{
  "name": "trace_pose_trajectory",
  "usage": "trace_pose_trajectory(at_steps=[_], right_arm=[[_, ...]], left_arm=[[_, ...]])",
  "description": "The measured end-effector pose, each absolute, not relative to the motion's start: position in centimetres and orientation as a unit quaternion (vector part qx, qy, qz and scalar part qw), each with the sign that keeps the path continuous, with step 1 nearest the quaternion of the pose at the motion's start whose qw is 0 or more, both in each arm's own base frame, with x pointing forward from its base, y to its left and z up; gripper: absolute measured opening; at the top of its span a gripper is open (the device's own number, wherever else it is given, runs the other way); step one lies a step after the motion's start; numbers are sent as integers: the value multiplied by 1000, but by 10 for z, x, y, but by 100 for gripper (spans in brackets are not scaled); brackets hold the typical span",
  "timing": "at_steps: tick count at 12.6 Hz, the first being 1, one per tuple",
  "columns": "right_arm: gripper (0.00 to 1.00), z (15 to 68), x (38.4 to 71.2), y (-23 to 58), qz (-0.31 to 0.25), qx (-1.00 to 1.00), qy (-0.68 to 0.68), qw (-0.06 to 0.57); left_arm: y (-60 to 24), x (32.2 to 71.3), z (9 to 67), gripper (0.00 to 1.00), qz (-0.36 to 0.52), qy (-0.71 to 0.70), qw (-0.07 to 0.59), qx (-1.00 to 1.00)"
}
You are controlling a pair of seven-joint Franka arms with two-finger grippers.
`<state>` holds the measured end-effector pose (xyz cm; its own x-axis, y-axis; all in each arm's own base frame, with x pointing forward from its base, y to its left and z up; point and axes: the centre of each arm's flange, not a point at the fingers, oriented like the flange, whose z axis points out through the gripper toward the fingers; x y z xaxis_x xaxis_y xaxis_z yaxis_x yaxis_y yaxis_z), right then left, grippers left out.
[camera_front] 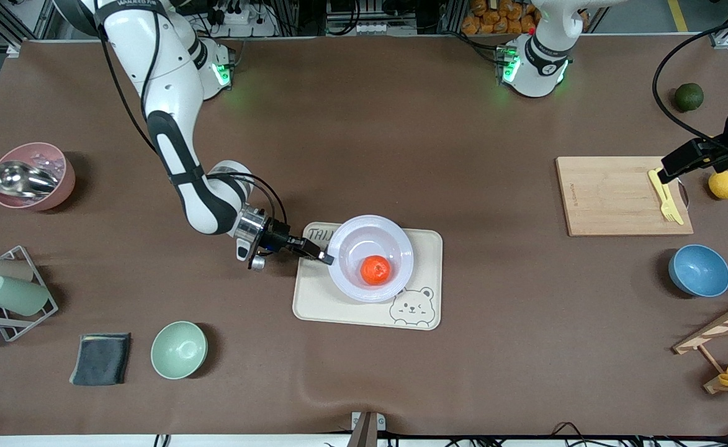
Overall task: Place orange and plate with both arms
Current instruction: 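Slide the plate onto the bear tray with the right gripper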
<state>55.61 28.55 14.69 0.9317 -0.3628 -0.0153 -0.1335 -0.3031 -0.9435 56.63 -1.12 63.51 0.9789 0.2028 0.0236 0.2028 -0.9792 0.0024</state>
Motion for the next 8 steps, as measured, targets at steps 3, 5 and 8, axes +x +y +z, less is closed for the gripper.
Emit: trace_pose_trajectory(at_steps=[3, 5, 8], right_arm=[[4, 146, 556, 285, -101, -801, 155, 569], [4, 145, 556, 285, -102, -803, 155, 567], [4, 143, 556, 284, -113, -819, 158, 540]], left_arm=[[-11, 566, 635, 100, -11, -102, 0, -995], [-11, 566, 634, 100, -10, -102, 0, -995], [-11, 566, 633, 100, -9, -102, 0, -995]])
